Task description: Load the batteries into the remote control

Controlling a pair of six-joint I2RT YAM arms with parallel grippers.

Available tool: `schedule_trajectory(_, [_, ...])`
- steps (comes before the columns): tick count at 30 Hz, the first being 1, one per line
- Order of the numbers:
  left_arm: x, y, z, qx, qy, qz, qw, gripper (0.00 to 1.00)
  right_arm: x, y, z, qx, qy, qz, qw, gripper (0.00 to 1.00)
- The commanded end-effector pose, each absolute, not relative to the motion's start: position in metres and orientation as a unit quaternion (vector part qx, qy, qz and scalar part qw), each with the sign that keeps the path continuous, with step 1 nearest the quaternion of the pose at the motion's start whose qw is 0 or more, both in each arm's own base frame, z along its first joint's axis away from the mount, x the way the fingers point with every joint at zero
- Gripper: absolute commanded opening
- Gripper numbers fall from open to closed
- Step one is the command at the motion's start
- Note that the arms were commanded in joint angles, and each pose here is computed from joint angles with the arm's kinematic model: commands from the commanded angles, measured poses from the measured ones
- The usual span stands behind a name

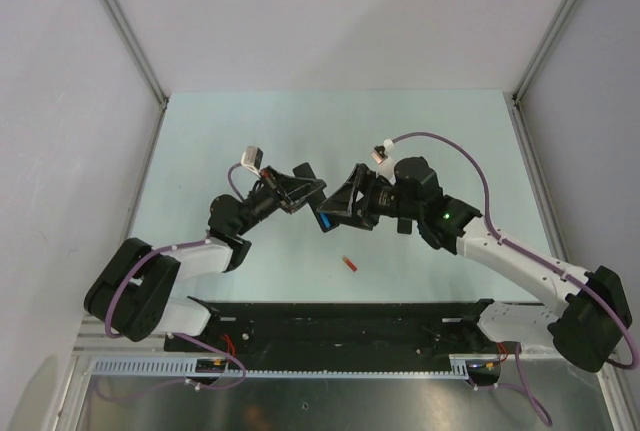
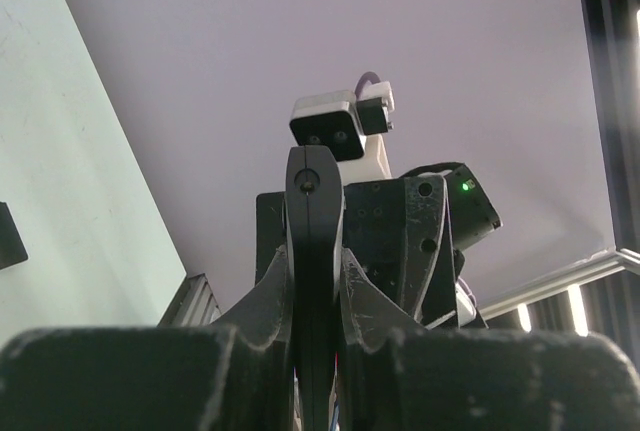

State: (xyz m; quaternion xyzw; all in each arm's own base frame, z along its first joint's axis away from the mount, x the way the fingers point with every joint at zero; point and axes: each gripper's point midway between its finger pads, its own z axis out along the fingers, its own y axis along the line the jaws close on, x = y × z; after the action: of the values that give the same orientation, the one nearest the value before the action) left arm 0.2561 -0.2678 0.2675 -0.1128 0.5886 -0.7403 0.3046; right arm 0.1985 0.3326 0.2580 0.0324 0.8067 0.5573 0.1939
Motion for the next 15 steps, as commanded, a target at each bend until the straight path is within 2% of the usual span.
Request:
schedule_trajectory(1, [0.231,-0.26,0.318,-0.04,0.517,-0.787,0.334,0.0,0.196,0.334,0.278,0.006,0.78,0.591,0.207,0.72])
schedule_trajectory(15, [0.22,-0.266,0.322,-0.009,0.515,-0.804,0.298,0.0,0.187,0.34,0.271,-0.041,0.776,0.601,0.186,0.59])
